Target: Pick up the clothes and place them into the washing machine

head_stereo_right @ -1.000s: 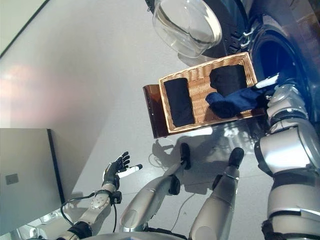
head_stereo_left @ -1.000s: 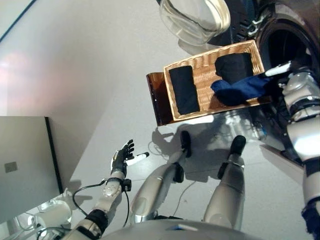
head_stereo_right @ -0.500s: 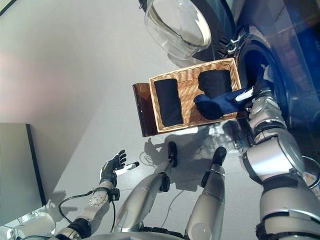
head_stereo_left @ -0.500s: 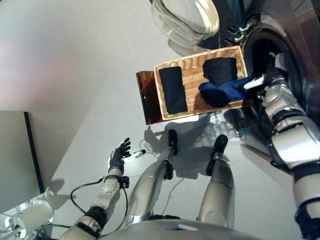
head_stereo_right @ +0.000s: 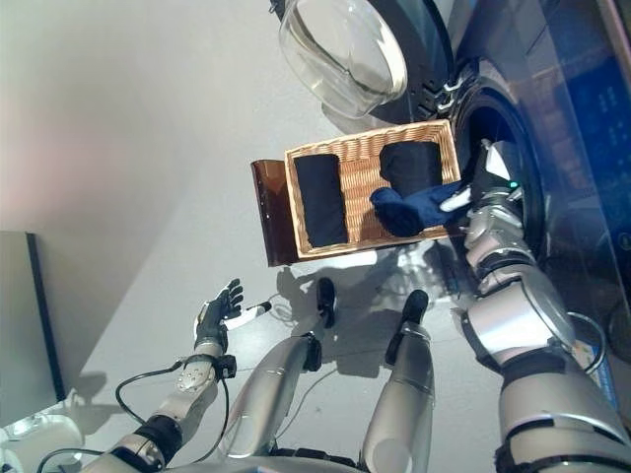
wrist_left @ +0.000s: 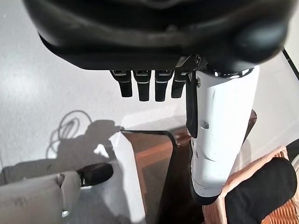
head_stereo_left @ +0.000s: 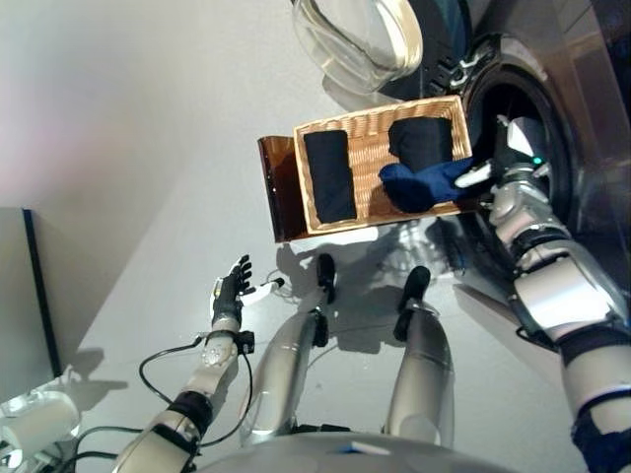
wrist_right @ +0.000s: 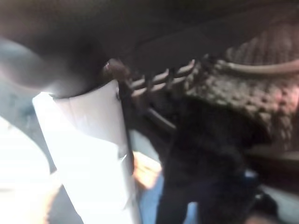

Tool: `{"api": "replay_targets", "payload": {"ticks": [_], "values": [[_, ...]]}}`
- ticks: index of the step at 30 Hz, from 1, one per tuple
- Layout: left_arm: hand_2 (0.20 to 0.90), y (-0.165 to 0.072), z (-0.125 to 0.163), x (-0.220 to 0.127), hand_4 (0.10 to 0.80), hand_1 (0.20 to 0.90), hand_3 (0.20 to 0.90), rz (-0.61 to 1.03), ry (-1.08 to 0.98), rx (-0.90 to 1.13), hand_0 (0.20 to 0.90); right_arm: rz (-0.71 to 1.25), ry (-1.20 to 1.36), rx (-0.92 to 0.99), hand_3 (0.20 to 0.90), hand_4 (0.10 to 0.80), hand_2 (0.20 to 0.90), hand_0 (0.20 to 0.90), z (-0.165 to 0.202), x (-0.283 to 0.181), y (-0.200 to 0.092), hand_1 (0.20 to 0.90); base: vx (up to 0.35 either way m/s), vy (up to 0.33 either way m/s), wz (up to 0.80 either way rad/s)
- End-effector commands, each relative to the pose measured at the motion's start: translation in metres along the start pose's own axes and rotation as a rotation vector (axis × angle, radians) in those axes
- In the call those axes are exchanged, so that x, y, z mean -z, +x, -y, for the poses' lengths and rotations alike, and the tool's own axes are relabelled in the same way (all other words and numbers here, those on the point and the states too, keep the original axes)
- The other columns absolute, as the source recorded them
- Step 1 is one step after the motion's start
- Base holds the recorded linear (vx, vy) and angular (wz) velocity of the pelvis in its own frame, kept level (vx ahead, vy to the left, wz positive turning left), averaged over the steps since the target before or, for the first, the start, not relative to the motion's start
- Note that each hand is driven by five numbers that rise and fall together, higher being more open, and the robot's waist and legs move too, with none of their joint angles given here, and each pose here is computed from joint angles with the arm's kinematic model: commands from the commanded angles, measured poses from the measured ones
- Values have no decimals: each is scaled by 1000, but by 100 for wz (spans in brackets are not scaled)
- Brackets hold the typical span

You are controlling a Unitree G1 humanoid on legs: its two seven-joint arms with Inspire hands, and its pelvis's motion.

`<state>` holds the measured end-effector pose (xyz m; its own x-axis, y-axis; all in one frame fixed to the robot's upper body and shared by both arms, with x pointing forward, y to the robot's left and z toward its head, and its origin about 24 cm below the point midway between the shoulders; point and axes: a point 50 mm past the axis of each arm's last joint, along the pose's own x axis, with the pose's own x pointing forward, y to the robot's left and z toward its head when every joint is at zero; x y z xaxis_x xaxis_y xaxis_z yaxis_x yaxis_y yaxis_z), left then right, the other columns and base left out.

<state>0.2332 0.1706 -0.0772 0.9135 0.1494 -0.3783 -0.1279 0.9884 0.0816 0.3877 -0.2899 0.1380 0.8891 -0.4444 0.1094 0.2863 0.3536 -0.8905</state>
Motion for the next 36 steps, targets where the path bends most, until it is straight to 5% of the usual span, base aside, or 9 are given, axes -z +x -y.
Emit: {"api": "replay_targets", "payload": {"ticks": [1, 14, 21, 29, 36], "values": [[900, 12, -30, -27, 800, 900, 900, 119, -30, -115, 900, 58, 170, 165, 900, 800, 900, 900, 29, -30, 9, 900, -39, -19, 12], [900, 3, -46, -18, 800, 900, 900, 111, -25, -147, 900, 39, 354, 206, 900, 800, 900, 900, 50, -29, 15, 900, 9, -4, 4], [900, 3, -48, -12, 800, 900, 900, 80, -9, -160, 900, 105, 171, 187, 900, 800, 900, 900, 37, -34, 11, 900, 5, -6, -3], [900, 2, -54, -9, 800, 900, 900, 70, -6, -158, 900, 233, -318, 31, 900, 800, 900, 900, 5, -26, 2, 900, -3, -8, 0], [900, 1, -53, -6, 800, 900, 900, 60, -19, -168, 900, 242, -239, -47, 900, 800, 900, 900, -32, -20, -15, 900, 0, -8, 1]]}}
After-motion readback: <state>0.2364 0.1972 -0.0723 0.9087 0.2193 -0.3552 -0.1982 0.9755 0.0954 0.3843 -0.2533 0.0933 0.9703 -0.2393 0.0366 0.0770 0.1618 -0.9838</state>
